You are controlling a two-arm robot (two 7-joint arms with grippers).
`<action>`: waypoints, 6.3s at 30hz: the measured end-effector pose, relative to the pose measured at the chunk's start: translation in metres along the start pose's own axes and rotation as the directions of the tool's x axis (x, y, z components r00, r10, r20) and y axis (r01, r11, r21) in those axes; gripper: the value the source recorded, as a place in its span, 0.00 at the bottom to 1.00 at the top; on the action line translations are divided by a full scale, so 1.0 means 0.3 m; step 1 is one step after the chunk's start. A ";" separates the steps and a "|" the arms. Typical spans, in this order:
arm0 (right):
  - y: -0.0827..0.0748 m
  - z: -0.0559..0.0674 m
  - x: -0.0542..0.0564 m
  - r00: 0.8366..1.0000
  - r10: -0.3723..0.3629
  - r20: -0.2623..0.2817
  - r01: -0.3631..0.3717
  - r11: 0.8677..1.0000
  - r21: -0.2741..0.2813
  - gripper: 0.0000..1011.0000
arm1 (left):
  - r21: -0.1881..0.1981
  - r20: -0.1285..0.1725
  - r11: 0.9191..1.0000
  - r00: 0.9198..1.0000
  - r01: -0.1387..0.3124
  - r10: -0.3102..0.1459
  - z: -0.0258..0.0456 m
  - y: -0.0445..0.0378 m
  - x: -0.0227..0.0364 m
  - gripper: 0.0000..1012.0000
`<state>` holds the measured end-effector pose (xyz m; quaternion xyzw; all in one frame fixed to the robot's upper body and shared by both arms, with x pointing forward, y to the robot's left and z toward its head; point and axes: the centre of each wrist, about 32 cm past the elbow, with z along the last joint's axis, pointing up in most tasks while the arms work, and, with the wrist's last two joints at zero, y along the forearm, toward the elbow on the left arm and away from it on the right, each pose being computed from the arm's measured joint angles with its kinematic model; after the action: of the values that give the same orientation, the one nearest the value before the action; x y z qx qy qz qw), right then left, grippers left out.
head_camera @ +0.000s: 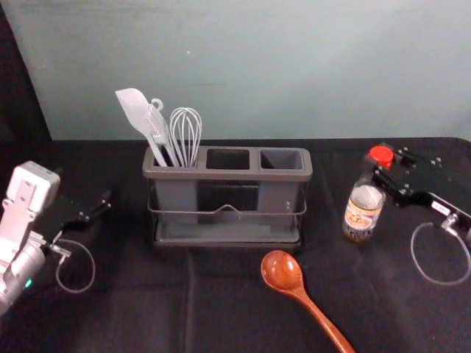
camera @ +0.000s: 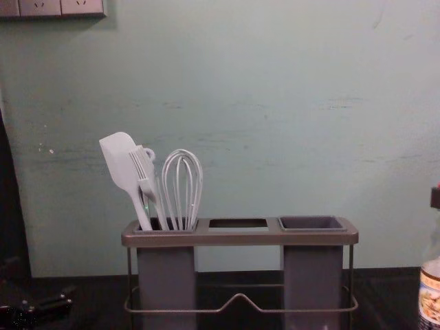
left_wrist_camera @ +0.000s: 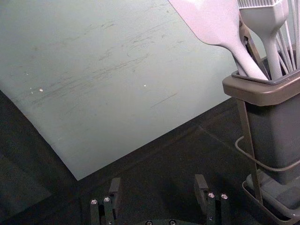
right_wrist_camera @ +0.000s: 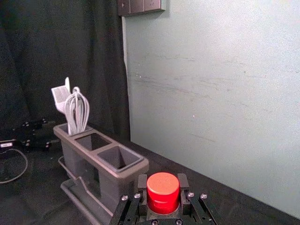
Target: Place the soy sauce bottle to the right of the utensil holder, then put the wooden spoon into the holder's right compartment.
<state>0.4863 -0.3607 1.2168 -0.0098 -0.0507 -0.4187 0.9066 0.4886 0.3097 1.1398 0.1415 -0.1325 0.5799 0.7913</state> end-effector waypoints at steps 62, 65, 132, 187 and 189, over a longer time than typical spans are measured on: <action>0.193 -0.082 0.044 1.000 0.001 -0.021 -0.001 0.999 -0.033 0.37 | 0.000 0.000 1.000 1.000 0.000 0.000 0.000 0.000 0.000 1.00; 0.196 -0.083 0.044 1.000 0.004 -0.020 -0.004 0.999 -0.032 0.37 | 0.000 0.000 1.000 1.000 0.000 0.000 0.000 0.000 0.000 1.00; 0.203 -0.110 0.030 0.999 0.012 -0.041 -0.013 1.000 -0.022 0.98 | 0.000 0.000 1.000 1.000 0.000 0.000 0.000 0.000 0.000 1.00; 0.118 0.206 -0.321 0.968 0.175 -0.182 -0.236 0.885 -0.401 0.99 | 0.000 0.000 1.000 1.000 0.000 0.000 0.000 0.000 0.000 1.00; 0.135 0.207 -0.320 0.967 0.158 -0.199 -0.233 0.863 -0.448 0.99 | 0.000 0.000 1.000 1.000 0.000 0.000 0.000 0.000 0.000 1.00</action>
<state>0.4501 -0.2578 1.2698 -0.2004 0.1238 -0.3237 0.9164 0.4886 0.3097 1.1398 0.1415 -0.1324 0.5800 0.7913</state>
